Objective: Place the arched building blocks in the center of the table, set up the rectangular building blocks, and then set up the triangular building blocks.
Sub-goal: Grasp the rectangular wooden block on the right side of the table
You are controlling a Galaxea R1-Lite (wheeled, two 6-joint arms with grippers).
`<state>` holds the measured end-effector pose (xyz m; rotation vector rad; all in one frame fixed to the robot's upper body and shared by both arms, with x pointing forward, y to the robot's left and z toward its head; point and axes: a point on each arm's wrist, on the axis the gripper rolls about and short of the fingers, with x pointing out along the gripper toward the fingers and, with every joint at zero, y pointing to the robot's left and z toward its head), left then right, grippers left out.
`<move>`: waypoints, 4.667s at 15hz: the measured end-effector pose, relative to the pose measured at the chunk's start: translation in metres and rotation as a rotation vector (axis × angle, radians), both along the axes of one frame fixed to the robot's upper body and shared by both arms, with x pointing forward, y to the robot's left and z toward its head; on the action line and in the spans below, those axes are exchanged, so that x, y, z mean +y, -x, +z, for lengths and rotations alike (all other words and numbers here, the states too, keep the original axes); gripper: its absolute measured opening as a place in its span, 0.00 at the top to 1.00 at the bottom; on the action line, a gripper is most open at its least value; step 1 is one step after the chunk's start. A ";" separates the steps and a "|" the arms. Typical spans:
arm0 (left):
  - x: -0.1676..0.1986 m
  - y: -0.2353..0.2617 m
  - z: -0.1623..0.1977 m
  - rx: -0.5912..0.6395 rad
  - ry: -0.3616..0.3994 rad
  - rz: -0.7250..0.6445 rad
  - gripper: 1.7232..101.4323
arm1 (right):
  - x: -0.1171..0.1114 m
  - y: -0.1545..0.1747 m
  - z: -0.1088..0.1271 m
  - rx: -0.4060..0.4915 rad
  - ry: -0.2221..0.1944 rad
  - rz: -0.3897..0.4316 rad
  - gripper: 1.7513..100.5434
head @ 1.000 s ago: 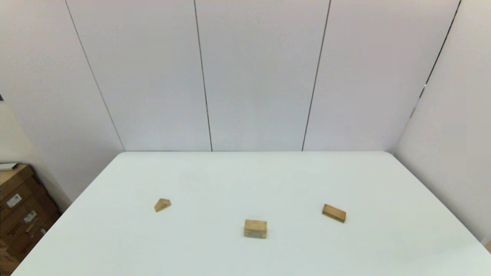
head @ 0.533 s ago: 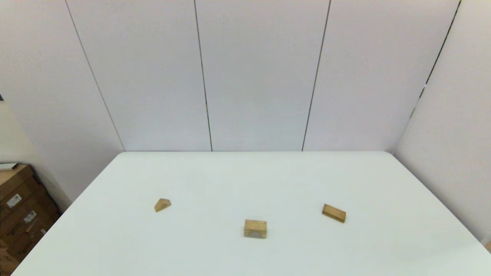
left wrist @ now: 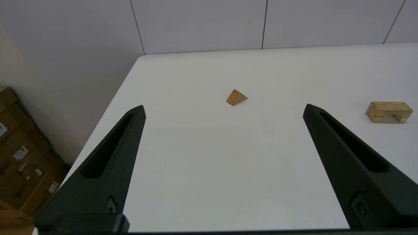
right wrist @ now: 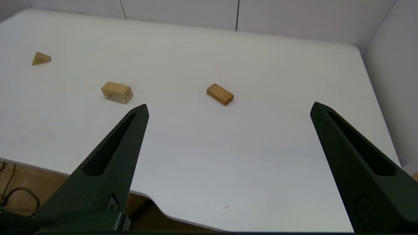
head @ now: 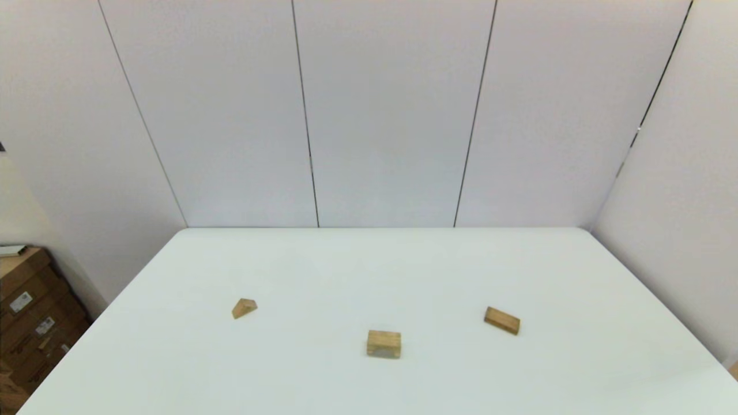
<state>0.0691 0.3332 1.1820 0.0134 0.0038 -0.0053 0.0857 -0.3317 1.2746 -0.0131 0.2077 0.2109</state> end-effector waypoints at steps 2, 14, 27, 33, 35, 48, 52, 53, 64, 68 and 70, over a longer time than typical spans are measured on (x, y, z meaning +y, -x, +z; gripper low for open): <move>0.000 0.000 0.000 0.000 0.000 0.000 0.04 | 0.000 -0.021 0.014 0.084 -0.009 0.001 0.03; 0.000 0.000 0.000 0.000 0.000 0.000 0.04 | -0.005 -0.207 0.030 0.524 -0.057 -0.037 0.03; 0.000 0.000 0.000 0.000 0.000 0.000 0.04 | 0.014 -0.297 -0.038 0.779 0.044 0.077 0.03; 0.000 0.000 0.000 0.000 0.000 0.000 0.04 | 0.024 -0.314 -0.078 0.861 0.195 0.219 0.03; 0.000 0.000 0.000 0.000 0.000 0.000 0.04 | 0.026 -0.319 -0.086 0.872 0.231 0.255 0.03; 0.000 0.000 0.000 0.000 0.000 0.000 0.04 | 0.053 -0.354 -0.113 0.820 0.449 0.473 0.03; 0.000 0.000 0.000 0.000 0.000 0.000 0.04 | 0.054 -0.363 -0.119 0.804 0.520 0.537 0.03; 0.000 0.000 0.000 0.000 0.000 0.001 0.04 | 0.054 -0.363 -0.120 0.811 0.538 0.558 0.03; 0.000 0.000 0.000 0.000 0.000 0.000 0.04 | 0.056 -0.374 -0.121 0.886 0.639 0.644 0.03; 0.000 0.000 0.000 0.000 0.000 0.000 0.04 | 0.059 -0.382 -0.124 0.886 0.665 0.641 0.03; 0.000 0.000 0.000 0.000 0.000 0.000 0.04 | 0.062 -0.386 -0.127 0.883 0.670 0.647 0.03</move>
